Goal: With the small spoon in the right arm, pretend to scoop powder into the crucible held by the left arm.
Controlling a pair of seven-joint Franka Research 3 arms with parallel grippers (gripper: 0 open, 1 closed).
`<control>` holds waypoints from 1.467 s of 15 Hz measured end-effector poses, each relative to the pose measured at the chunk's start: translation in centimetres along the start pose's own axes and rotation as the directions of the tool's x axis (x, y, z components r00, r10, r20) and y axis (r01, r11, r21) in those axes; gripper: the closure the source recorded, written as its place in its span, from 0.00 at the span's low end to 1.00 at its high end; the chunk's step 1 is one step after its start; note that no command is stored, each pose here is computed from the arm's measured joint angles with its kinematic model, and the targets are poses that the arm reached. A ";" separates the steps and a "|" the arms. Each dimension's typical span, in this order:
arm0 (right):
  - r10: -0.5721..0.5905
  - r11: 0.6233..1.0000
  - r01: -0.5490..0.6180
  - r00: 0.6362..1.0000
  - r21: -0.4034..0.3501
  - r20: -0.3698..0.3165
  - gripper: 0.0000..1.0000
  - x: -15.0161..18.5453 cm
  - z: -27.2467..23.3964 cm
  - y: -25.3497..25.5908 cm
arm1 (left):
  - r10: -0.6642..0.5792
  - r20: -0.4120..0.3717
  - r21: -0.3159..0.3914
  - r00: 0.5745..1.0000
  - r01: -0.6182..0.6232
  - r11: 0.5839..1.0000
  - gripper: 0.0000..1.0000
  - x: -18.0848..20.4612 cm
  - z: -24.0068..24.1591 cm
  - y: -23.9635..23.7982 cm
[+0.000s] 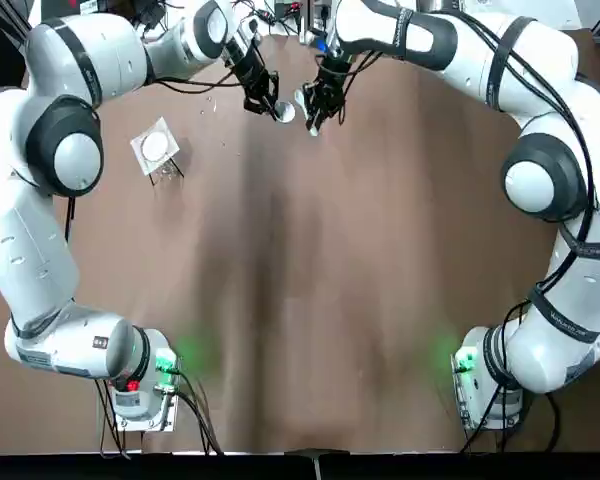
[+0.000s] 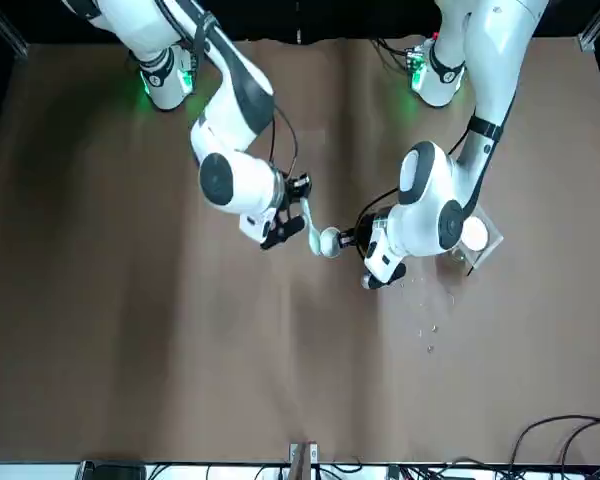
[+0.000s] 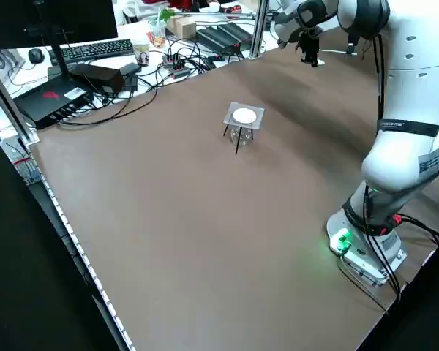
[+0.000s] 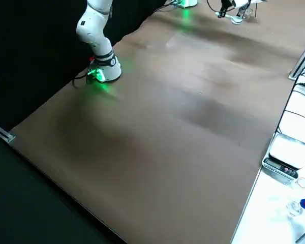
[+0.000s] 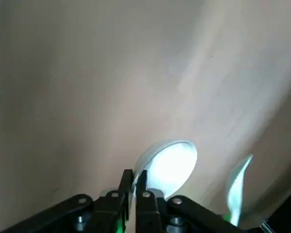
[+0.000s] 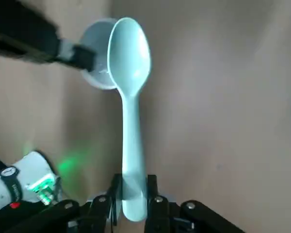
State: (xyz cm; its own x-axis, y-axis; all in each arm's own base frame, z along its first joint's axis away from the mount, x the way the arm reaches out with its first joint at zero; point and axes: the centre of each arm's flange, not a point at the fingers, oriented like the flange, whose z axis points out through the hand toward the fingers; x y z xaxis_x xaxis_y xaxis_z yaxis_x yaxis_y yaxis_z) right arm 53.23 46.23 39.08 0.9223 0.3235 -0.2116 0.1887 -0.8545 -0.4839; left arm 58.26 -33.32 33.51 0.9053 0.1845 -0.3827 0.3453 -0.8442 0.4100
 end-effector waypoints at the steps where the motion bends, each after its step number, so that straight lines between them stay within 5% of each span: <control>1: 0.015 1.000 -0.015 1.000 0.017 0.011 0.76 -0.4 0.3 -0.8 | -0.008 -0.001 0.000 1.000 0.008 1.000 0.93 0.0 0.1 0.1; 6: 0.103 0.973 -0.134 0.981 0.189 0.165 0.76 -1.3 0.2 -1.2 | -0.026 -0.008 -0.005 1.000 0.026 1.000 0.93 0.3 -0.3 -0.1; 11: 0.241 0.900 -0.294 0.951 0.322 0.194 0.76 -0.2 -0.4 -1.4 | -0.057 -0.011 -0.008 0.998 0.057 0.998 0.93 0.3 -0.6 0.1; 18: 0.442 0.749 -0.530 0.847 0.396 0.296 0.76 1.3 0.2 -0.9 | -0.064 -0.012 -0.011 0.998 0.063 0.998 0.93 0.2 -0.7 0.3; 22: 0.451 0.741 -0.537 0.843 0.403 0.294 0.76 1.8 -0.3 0.3 | -0.063 -0.017 -0.016 0.998 0.063 0.998 0.93 0.4 -1.0 0.4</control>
State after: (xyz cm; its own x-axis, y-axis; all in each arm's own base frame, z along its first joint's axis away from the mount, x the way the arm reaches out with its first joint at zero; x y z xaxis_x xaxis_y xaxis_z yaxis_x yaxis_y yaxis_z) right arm 55.06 46.42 38.82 0.7635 0.0067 -0.6458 -0.4912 -0.6431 -0.5874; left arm 58.98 -33.07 34.37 0.8856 0.2460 -0.3939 0.4057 -0.8227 0.3982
